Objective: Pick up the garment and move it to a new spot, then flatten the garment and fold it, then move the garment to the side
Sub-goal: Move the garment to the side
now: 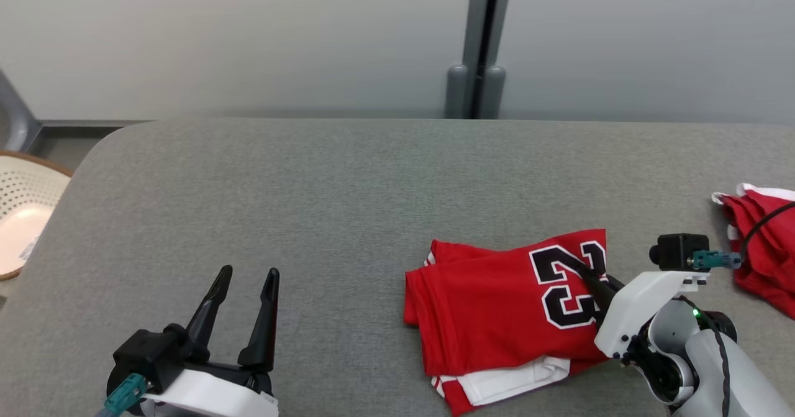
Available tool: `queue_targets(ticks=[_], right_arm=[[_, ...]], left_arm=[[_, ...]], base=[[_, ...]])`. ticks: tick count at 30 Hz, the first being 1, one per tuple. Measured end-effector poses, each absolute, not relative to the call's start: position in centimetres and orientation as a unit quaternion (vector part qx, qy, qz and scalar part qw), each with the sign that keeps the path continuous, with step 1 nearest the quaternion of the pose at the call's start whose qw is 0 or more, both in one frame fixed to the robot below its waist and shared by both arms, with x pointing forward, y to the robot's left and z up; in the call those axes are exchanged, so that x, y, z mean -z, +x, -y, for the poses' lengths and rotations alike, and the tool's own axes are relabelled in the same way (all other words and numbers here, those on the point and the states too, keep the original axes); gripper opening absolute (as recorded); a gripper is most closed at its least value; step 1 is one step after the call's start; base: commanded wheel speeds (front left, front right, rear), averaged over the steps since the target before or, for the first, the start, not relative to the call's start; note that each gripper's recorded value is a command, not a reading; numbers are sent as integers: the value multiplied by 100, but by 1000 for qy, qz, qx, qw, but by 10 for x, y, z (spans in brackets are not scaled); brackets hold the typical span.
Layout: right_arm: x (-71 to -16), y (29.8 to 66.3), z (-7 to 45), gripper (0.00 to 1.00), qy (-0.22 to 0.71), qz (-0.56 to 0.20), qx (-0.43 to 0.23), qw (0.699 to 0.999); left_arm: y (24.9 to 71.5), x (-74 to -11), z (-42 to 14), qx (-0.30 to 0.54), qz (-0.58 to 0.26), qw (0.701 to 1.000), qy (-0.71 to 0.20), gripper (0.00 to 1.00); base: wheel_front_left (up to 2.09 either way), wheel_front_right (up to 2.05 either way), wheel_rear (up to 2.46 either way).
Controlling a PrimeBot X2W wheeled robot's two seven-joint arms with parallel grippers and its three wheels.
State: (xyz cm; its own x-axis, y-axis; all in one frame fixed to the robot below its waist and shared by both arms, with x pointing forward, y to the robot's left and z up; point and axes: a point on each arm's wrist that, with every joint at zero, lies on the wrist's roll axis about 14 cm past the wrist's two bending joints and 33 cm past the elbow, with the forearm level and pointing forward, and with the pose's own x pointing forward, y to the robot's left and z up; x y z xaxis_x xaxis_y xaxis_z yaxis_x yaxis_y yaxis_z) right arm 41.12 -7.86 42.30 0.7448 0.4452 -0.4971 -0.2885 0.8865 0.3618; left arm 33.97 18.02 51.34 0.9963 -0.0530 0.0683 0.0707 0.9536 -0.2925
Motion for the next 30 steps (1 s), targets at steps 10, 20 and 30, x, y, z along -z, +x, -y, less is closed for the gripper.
queue_targets(ticks=[10, 20, 30], right_arm=[[-455, 409, 163, 0, 123, -239, -114, 957], [-485, 425, 230, 0, 108, -181, -42, 977], [-483, 478, 314, 0, 56, -204, 44, 976]], left_arm=[[378, -523, -81, 187, 25, 970, -154, 100], [403, -513, -1, 306, -5, 940, -153, 100], [435, -469, 17, 334, -57, 928, -153, 100]], base=[[0, 0, 0], [0, 0, 0], [0, 0, 0]])
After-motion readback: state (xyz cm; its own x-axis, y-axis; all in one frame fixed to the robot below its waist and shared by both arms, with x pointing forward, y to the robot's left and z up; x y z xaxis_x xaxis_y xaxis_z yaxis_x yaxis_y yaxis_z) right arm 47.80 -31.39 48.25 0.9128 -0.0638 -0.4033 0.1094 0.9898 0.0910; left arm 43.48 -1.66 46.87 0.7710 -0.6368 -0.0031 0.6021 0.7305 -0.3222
